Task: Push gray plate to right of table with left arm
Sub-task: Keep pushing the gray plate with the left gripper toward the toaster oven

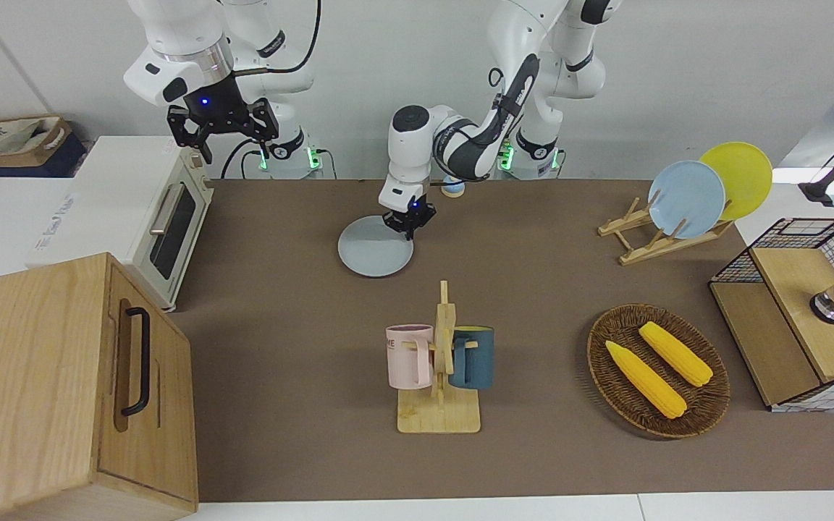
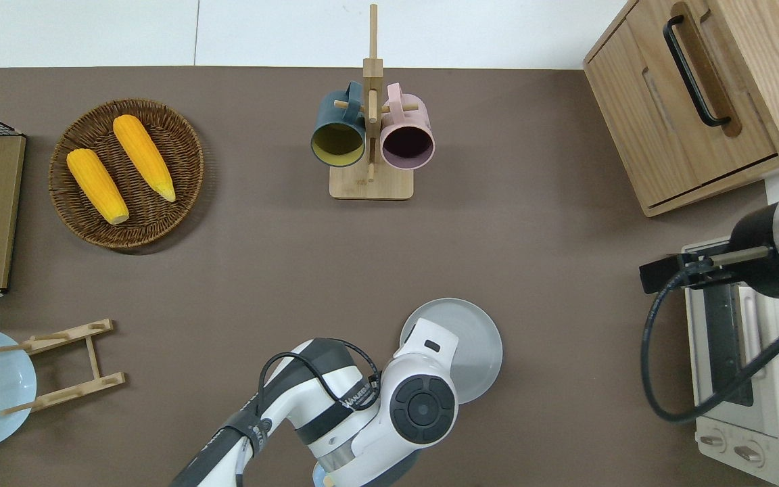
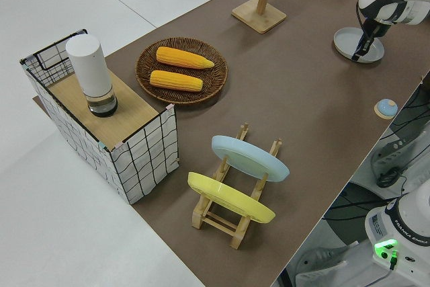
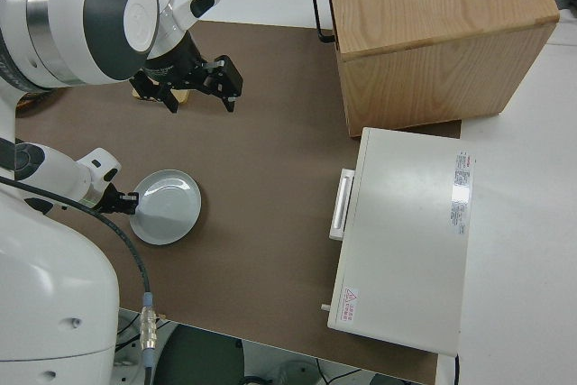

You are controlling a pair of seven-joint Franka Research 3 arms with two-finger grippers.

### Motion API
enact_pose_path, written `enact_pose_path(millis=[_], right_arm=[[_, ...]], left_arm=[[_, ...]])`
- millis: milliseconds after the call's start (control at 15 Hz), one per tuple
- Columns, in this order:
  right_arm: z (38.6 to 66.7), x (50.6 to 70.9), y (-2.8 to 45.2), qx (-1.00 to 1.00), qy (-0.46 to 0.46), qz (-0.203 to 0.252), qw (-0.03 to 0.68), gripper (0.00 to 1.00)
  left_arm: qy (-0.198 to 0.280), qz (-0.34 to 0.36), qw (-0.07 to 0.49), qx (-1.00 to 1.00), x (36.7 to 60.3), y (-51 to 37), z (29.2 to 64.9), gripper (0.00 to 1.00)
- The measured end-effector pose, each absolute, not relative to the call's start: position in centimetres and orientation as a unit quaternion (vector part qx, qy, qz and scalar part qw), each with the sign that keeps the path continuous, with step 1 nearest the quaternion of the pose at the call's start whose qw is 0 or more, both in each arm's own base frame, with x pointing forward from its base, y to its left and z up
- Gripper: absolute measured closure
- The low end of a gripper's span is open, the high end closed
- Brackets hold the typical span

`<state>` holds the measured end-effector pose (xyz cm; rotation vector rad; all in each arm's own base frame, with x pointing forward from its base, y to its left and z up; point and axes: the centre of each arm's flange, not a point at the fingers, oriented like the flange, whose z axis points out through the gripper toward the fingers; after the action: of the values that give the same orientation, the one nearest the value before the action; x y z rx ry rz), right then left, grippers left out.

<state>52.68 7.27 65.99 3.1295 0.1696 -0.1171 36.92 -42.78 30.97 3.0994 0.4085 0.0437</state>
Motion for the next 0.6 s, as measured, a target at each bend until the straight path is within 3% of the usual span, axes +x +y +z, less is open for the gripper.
enact_pose_path(millis=[600], right_arm=[[66.0,52.7,7.3,0.998,0.054,-0.037,0.003,0.01]], left_arm=[[0.137,0.019,0.009,0.99,35.5,-49.1,30.9,0.97]])
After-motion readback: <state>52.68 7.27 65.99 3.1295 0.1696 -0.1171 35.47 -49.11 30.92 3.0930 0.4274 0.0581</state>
